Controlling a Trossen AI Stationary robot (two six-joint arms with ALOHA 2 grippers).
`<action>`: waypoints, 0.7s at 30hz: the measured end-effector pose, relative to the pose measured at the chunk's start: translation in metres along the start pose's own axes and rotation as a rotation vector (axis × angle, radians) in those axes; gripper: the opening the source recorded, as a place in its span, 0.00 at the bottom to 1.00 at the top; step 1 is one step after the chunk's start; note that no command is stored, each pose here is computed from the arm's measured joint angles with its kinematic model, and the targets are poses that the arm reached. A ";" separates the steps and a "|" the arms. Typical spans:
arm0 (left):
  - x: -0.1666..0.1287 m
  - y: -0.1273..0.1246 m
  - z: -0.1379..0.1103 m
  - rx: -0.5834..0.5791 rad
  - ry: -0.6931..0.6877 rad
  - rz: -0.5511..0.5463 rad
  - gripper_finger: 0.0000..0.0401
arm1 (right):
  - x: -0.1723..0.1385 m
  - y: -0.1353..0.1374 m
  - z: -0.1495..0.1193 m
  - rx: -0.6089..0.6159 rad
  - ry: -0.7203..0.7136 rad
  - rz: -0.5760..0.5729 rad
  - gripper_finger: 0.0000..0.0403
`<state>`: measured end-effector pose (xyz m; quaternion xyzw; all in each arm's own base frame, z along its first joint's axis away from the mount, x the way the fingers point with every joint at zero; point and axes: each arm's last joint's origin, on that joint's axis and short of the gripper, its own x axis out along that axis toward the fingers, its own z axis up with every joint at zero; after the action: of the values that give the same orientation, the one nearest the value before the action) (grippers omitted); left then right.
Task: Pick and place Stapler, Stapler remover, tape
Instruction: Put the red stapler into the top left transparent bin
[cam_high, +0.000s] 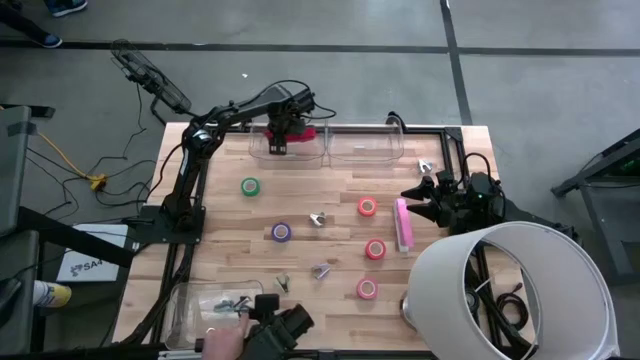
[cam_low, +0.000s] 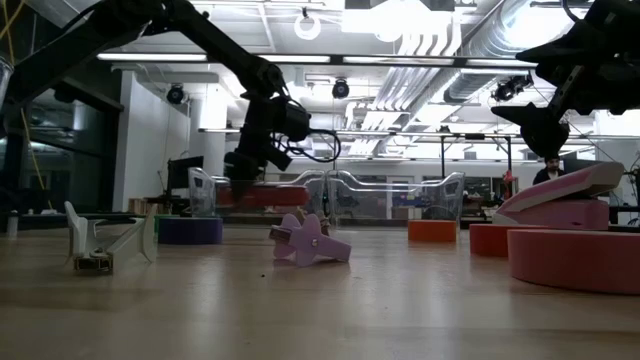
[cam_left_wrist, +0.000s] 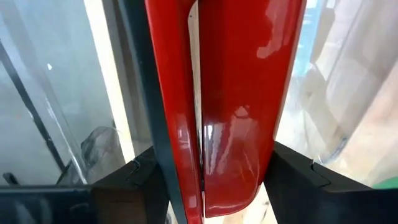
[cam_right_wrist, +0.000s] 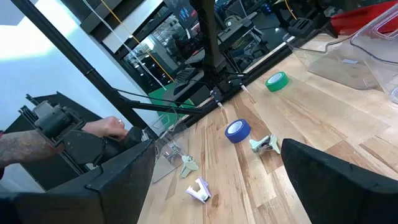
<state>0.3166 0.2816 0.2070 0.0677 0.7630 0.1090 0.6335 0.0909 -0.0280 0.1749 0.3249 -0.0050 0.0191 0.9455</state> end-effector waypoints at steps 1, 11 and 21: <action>0.000 0.000 0.001 -0.001 -0.003 0.004 0.55 | 0.000 0.000 0.000 0.000 0.000 0.001 0.84; -0.004 -0.006 0.008 0.012 0.003 0.075 0.70 | 0.000 0.000 0.000 0.000 0.000 0.001 0.84; -0.008 -0.014 0.007 0.026 0.093 0.125 0.68 | 0.000 0.000 0.000 0.000 0.000 0.000 0.84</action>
<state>0.3256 0.2670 0.2101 0.1182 0.7874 0.1415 0.5882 0.0909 -0.0280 0.1749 0.3250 -0.0052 0.0192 0.9455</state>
